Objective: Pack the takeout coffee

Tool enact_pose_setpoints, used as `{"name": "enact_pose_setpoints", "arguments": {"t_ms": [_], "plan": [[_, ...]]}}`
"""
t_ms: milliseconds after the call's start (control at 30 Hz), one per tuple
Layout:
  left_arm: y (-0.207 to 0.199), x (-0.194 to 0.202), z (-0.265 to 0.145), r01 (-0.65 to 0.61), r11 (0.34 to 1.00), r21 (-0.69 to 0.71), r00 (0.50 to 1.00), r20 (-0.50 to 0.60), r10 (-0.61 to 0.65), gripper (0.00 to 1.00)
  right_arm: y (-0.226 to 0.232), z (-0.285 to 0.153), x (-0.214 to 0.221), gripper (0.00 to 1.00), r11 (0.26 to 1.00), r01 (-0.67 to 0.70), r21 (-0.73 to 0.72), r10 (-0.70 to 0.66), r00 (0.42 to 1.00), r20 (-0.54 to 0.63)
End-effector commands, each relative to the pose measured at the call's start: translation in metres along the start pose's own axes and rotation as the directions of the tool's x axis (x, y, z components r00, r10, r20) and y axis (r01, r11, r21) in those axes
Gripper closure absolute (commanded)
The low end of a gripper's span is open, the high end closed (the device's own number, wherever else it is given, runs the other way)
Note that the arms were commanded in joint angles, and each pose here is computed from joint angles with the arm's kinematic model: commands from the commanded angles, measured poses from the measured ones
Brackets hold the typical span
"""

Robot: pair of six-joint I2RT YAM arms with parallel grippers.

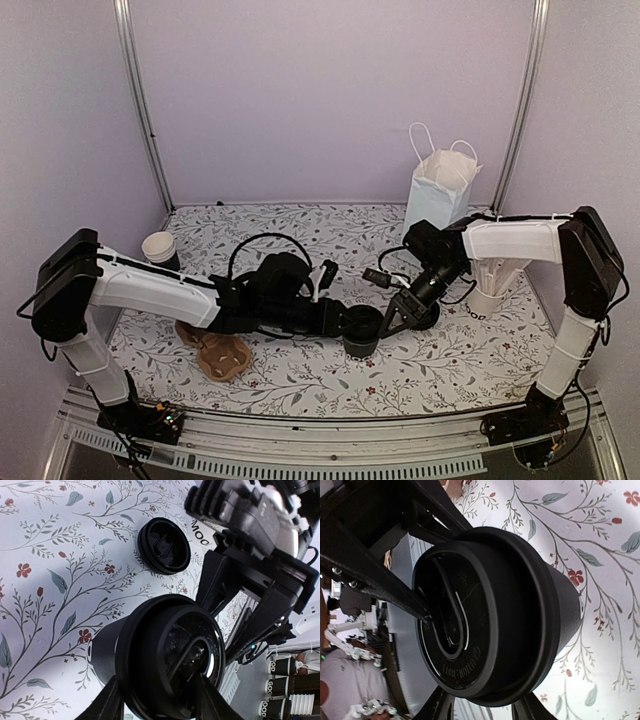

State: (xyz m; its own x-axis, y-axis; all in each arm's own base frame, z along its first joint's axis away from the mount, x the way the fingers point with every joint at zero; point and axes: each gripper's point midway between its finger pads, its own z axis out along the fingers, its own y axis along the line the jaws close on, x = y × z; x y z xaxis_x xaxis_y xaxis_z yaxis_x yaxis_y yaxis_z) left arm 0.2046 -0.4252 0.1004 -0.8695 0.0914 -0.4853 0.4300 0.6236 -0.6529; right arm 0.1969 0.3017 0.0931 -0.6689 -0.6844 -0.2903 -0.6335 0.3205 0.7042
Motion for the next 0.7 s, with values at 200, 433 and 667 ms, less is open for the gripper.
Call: {"name": "enact_pose_setpoints", "arguments": {"t_ms": [200,433,667], "plan": [[0.114,0.1,0.0,0.004,0.937,-0.349,0.953,-0.282,-0.109,0.58,-0.112,0.019,0.025,0.77,0.932,-0.086,0.353,0.128,0.987,-0.096],[0.119,0.102,-0.002,0.006,0.935,-0.354,0.953,-0.282,-0.113,0.58,-0.116,0.021,0.022,0.83,0.936,-0.112,0.334,0.149,0.985,-0.088],[0.123,0.094,-0.007,-0.004,0.932,-0.361,0.96,-0.262,-0.097,0.58,-0.069,0.008,-0.006,0.66,0.991,-0.039,0.128,0.038,0.999,0.004]]}}
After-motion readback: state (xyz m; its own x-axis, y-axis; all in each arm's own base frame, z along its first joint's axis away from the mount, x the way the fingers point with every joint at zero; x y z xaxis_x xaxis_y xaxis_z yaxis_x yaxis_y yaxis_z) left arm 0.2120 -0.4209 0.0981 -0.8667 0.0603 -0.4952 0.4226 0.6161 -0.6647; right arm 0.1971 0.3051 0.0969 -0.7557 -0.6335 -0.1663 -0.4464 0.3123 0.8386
